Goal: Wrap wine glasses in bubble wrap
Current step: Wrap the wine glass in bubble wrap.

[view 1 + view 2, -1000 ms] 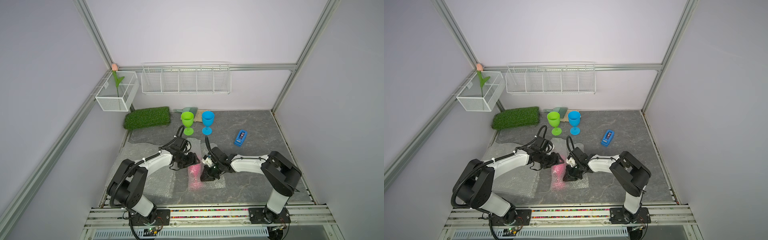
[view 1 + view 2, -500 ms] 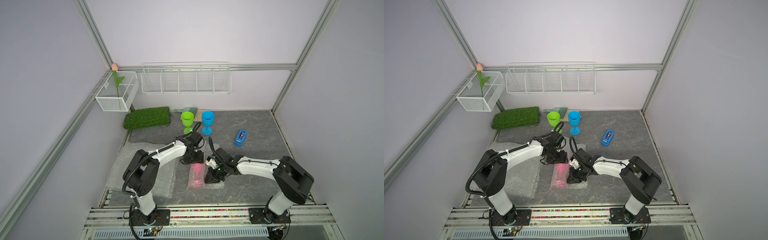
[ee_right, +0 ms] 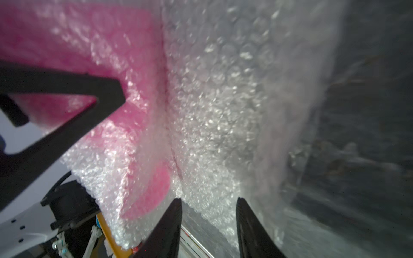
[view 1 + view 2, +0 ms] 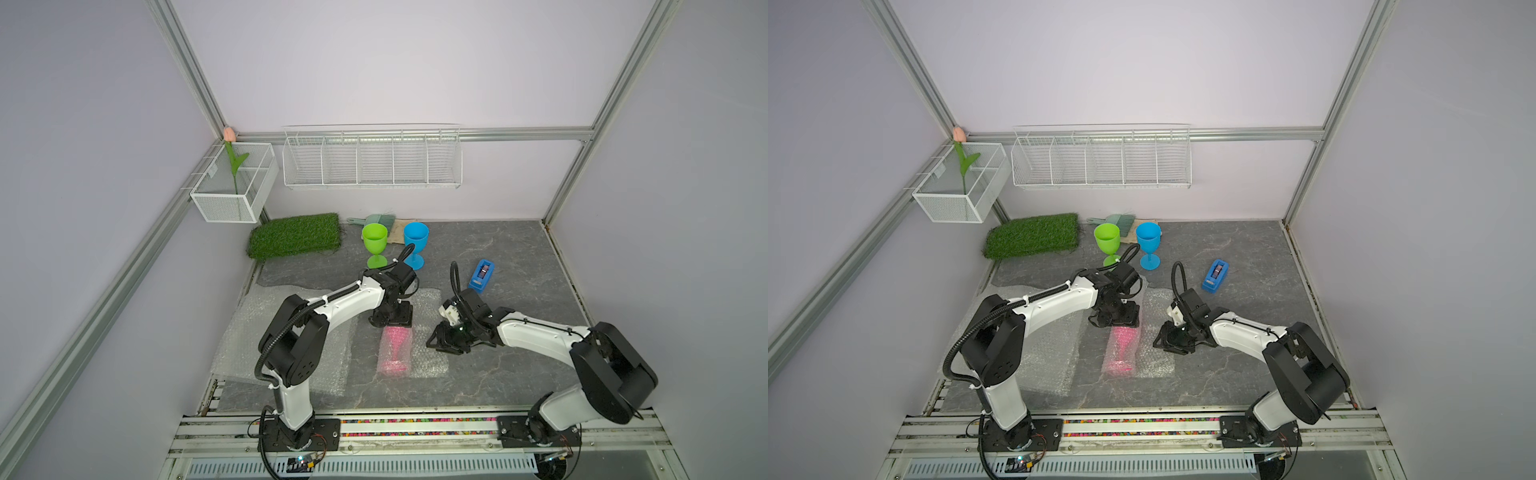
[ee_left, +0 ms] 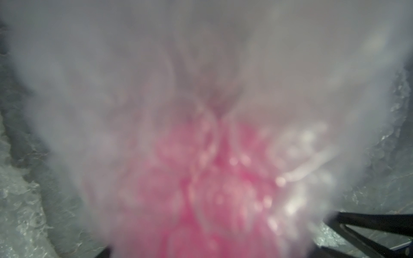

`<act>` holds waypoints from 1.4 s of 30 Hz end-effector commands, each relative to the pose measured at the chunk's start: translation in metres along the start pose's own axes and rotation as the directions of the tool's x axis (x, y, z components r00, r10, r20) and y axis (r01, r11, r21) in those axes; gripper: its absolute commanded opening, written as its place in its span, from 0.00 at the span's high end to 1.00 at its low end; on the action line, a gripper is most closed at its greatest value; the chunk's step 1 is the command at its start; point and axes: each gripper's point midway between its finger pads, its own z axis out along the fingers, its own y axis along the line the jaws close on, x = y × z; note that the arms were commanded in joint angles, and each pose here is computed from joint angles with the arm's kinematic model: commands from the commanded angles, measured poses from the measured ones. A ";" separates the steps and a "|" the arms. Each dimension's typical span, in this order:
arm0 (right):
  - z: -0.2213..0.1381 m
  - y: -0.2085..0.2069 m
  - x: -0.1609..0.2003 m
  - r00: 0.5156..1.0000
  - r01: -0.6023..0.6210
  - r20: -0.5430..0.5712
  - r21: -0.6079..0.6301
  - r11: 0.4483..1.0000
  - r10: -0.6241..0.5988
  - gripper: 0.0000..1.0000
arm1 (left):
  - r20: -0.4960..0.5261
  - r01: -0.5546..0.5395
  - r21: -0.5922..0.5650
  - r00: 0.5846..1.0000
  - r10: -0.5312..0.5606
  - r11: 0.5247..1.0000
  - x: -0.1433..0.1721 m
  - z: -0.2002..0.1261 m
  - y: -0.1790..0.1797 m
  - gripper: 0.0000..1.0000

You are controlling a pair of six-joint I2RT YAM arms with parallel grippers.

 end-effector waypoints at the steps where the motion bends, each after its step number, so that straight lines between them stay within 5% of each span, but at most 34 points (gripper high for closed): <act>1: -0.015 -0.019 -0.004 0.999 0.013 0.049 0.073 0.997 -0.017 0.50 | -0.102 -0.004 -0.120 0.995 -0.008 0.993 0.023 0.027 0.023 0.30; 6: -0.022 -0.032 -0.003 0.999 -0.003 0.054 0.072 0.997 -0.001 0.43 | -0.105 0.002 -0.121 0.994 -0.015 0.993 0.022 0.029 0.022 0.30; 11: -0.020 0.026 -0.001 0.999 0.018 0.052 -0.245 0.969 -0.005 0.41 | -0.106 0.011 -0.085 0.994 -0.020 0.996 0.023 0.030 0.015 0.31; 15: -0.010 0.062 0.003 0.998 0.059 0.032 -0.322 0.945 -0.051 0.41 | -0.106 0.013 -0.084 0.994 -0.022 0.996 0.023 0.031 0.015 0.31; 25: 0.023 0.082 -0.010 1.000 0.002 -0.006 -0.391 0.920 -0.005 0.58 | -0.106 0.006 -0.071 0.994 -0.014 0.997 0.024 0.031 0.014 0.32; 28: 0.012 0.065 -0.014 1.000 0.012 0.029 -0.292 0.956 -0.003 0.58 | -0.110 0.003 -0.079 0.994 -0.011 0.997 0.024 0.031 0.015 0.32; 30: -0.004 0.036 -0.013 0.997 0.038 0.069 -0.081 0.996 -0.032 0.56 | -0.107 0.001 -0.081 0.994 -0.010 0.997 0.024 0.030 0.015 0.32; 35: -0.045 0.013 -0.011 0.983 0.091 0.150 0.125 0.988 -0.109 0.53 | -0.111 -0.003 -0.079 0.994 -0.006 0.997 0.024 0.031 0.015 0.32; 42: -0.013 0.075 -0.007 0.995 0.099 0.044 -0.234 0.967 -0.092 0.51 | -0.112 -0.003 -0.068 0.994 -0.005 0.998 0.024 0.032 0.012 0.32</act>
